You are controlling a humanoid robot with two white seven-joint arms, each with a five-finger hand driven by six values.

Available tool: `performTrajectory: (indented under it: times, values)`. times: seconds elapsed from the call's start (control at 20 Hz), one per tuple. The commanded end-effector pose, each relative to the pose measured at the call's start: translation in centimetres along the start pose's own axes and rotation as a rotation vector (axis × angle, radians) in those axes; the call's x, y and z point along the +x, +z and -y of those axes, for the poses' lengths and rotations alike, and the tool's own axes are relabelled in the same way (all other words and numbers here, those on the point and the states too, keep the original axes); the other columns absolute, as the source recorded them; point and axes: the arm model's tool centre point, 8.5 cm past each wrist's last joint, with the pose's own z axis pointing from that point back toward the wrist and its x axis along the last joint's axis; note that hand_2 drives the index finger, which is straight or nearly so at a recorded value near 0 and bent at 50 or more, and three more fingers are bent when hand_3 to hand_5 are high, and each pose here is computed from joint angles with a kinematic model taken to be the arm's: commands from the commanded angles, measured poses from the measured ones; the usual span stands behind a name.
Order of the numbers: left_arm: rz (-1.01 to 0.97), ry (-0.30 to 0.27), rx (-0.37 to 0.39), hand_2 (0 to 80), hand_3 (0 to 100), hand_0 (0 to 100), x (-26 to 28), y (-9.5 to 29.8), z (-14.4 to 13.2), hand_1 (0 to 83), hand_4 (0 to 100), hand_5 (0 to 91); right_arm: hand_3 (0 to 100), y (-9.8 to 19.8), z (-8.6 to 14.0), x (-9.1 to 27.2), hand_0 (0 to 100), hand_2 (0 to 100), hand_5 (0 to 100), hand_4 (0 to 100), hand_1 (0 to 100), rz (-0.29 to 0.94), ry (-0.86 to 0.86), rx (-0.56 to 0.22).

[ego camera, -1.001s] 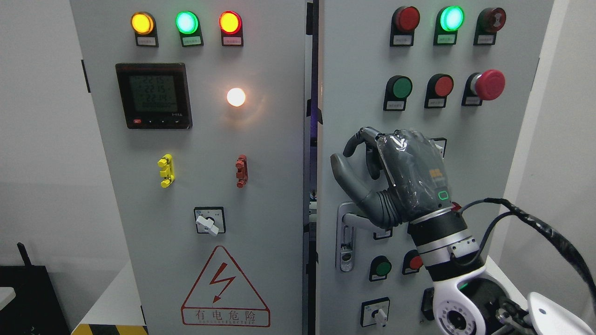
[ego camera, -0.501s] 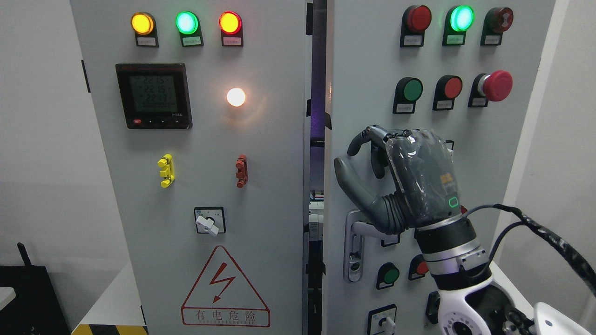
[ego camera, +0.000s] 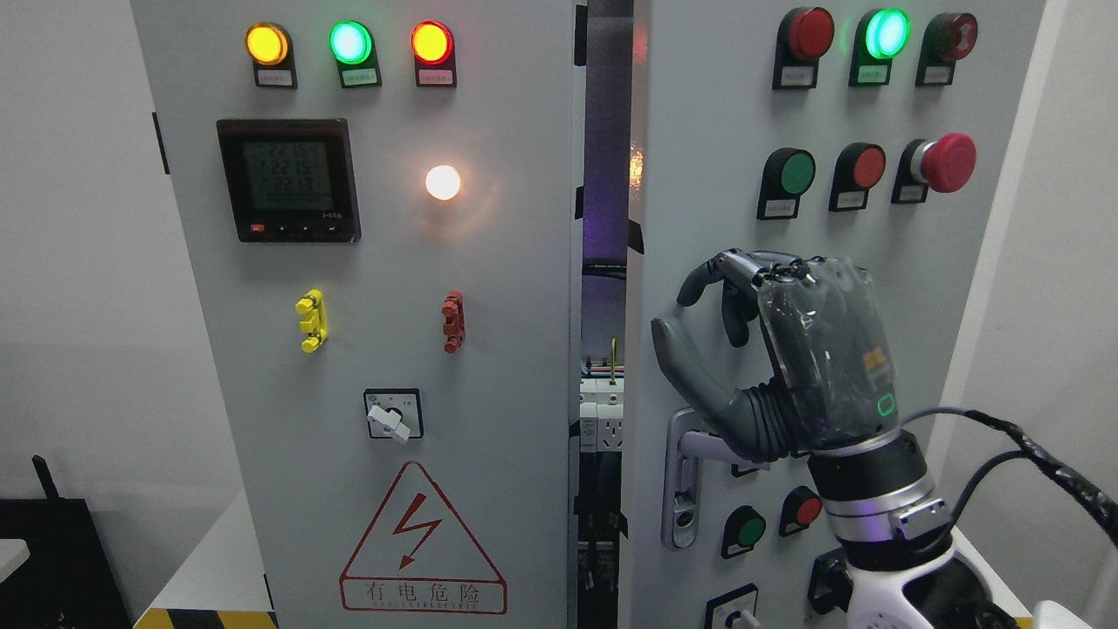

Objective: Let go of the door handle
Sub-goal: 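Push the cabinet door edge open with the right hand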

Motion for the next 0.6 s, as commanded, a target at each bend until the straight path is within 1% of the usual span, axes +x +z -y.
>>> performTrajectory:
  times: [0.0,0.15,0.3,0.4,0.55]
  values:
    - [-0.002,0.002,-0.002,0.0,0,12,-1.0,0.1,0.0,38.9,0,0.0,98,-0.6,3.3,-1.1,46,58,100,92,12,-0.022,0.034,-0.106]
    - [-0.002,0.002,-0.002,0.0,0,12,-1.0,0.1,0.0,38.9,0,0.0,98,-0.6,4.1,-0.7,46,58,100,91,12,0.004,0.031,-0.125]
    - [-0.002,0.002,-0.002,0.0,0,12,-1.0,0.1,0.0,38.9,0,0.0,98,0.0,5.0,-1.0,46,58,99,91,12,-0.001,0.026,-0.149]
    - [-0.002,0.002,-0.002,0.0,0,12,-1.0,0.1,0.0,38.9,0,0.0,98,0.4,5.2,-1.1,46,58,99,91,12,0.008,0.025,-0.155]
    - [-0.002,0.002,-0.002,0.0,0,12,-1.0,0.1,0.0,38.9,0,0.0,98,0.7,6.3,-1.5,46,59,99,90,12,0.033,0.051,-0.194]
